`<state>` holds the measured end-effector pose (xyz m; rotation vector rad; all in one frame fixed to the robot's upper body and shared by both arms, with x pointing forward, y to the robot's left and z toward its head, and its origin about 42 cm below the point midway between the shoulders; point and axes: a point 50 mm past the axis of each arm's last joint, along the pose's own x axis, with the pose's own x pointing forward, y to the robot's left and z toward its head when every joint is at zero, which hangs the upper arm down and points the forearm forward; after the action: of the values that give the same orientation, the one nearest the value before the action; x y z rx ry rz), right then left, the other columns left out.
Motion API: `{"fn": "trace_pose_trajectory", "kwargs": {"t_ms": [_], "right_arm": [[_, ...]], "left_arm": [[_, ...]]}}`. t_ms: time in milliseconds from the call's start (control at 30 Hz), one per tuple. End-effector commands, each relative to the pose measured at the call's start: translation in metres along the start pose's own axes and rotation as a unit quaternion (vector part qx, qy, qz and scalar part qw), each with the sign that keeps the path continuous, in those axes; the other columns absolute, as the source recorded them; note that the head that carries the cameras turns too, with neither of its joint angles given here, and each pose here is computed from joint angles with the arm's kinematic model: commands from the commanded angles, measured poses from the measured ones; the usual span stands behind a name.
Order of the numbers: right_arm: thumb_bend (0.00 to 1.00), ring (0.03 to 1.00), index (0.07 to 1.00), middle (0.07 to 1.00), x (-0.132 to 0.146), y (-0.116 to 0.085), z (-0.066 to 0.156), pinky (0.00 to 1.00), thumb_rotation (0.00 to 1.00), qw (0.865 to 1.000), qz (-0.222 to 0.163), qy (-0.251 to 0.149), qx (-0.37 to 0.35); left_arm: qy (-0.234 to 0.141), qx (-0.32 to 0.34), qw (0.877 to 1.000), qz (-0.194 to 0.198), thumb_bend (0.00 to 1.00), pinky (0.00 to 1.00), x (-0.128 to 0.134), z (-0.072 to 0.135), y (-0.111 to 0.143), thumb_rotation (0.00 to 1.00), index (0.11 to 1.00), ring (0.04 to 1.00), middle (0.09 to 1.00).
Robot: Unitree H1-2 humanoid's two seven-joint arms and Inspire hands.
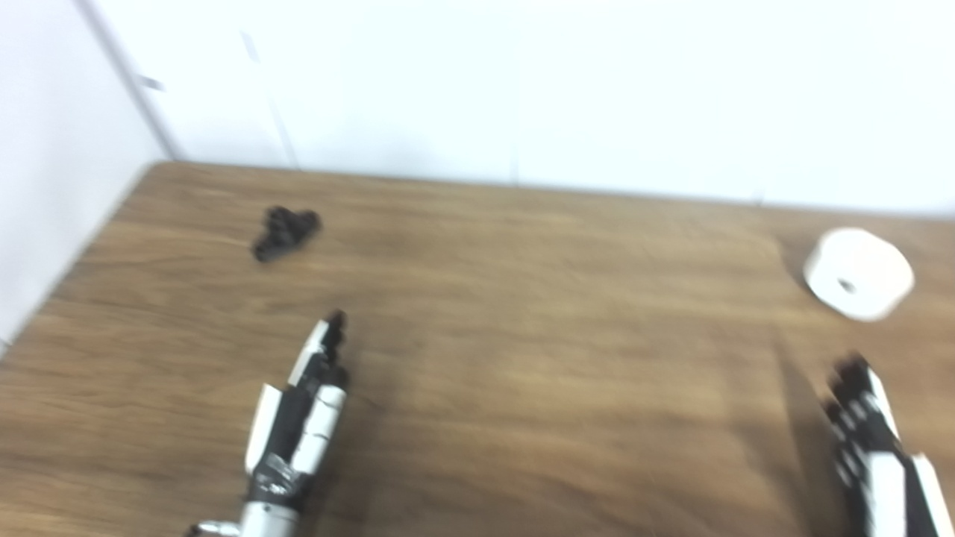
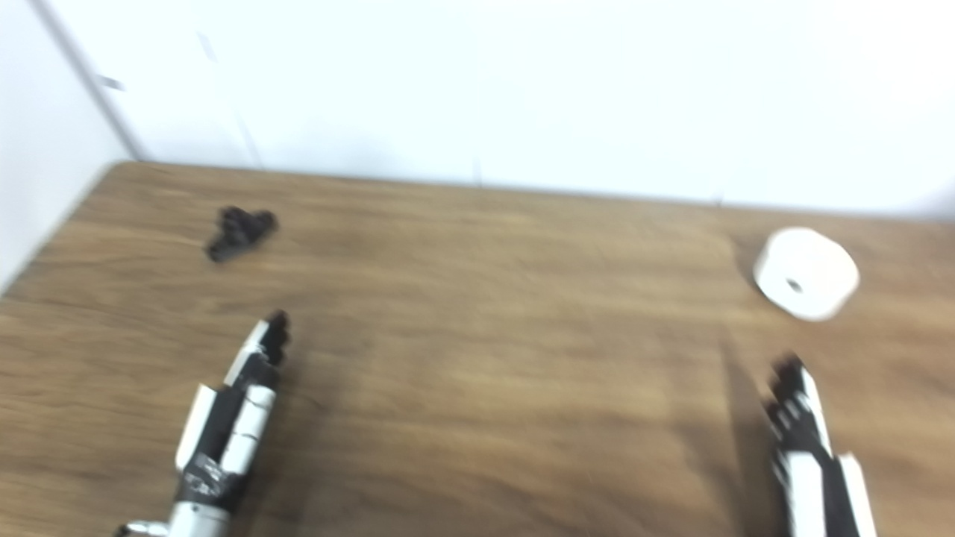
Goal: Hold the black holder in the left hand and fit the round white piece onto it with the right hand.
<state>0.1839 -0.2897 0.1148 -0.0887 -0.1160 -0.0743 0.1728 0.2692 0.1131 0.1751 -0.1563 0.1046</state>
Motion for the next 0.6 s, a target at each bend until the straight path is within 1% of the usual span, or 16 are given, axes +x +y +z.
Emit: {"fn": "trace_pose_trajectory", "kwargs": {"t_ms": [0,67,133,167,200,300,467,567], "right_arm": [[0.65,1.0,0.985,0.997,0.0009,-0.0033,0.0029,1.0,1.0,1.0,0.004,-0.02,0.004],[0.66,1.0,0.983,0.996,0.001,-0.0034,0.0008,1.0,1.0,1.0,0.004,-0.02,0.005],[0.69,1.0,0.985,0.994,0.001,-0.0033,-0.0006,1.0,1.0,1.0,0.0,-0.022,0.004],[0.66,0.994,0.98,0.988,0.0002,-0.0027,0.0002,1.0,1.0,1.0,-0.006,-0.019,0.0],[0.61,0.98,0.966,0.977,-0.0007,-0.0023,0.0007,0.99,1.0,1.0,-0.01,-0.016,-0.003],[0.54,0.977,0.959,0.976,-0.0029,-0.002,0.0009,0.98,1.0,1.0,-0.012,-0.012,-0.003],[0.54,0.973,0.95,0.972,-0.0042,-0.0012,-0.0007,0.98,1.0,1.0,-0.011,-0.012,-0.008],[0.57,0.961,0.938,0.961,-0.0046,-0.001,-0.0018,0.95,1.0,1.0,-0.011,-0.008,-0.015]], "left_arm": [[-0.007,-0.012,1.0,0.018,0.67,0.99,-0.0075,-0.0009,-0.0148,0.9,0.97,0.974,0.969],[-0.006,-0.017,1.0,0.017,0.68,1.0,-0.0078,-0.0022,-0.0169,0.89,0.974,0.979,0.973],[-0.006,-0.022,1.0,0.017,0.66,1.0,-0.008,-0.0042,-0.0183,0.87,0.974,0.985,0.977],[-0.005,-0.024,1.0,0.016,0.65,1.0,-0.0081,-0.0048,-0.0189,0.87,0.971,0.986,0.976],[-0.005,-0.023,1.0,0.015,0.65,1.0,-0.0083,-0.0055,-0.0193,0.86,0.968,0.988,0.977],[-0.005,-0.03,0.999,0.013,0.62,1.0,-0.0095,-0.006,-0.0199,0.85,0.972,0.995,0.984],[-0.005,-0.034,0.999,0.013,0.59,1.0,-0.011,-0.0064,-0.0201,0.85,0.974,0.999,0.989],[-0.001,-0.032,0.999,0.013,0.61,1.0,-0.0112,-0.0051,-0.021,0.85,0.978,1.0,0.992]]}}
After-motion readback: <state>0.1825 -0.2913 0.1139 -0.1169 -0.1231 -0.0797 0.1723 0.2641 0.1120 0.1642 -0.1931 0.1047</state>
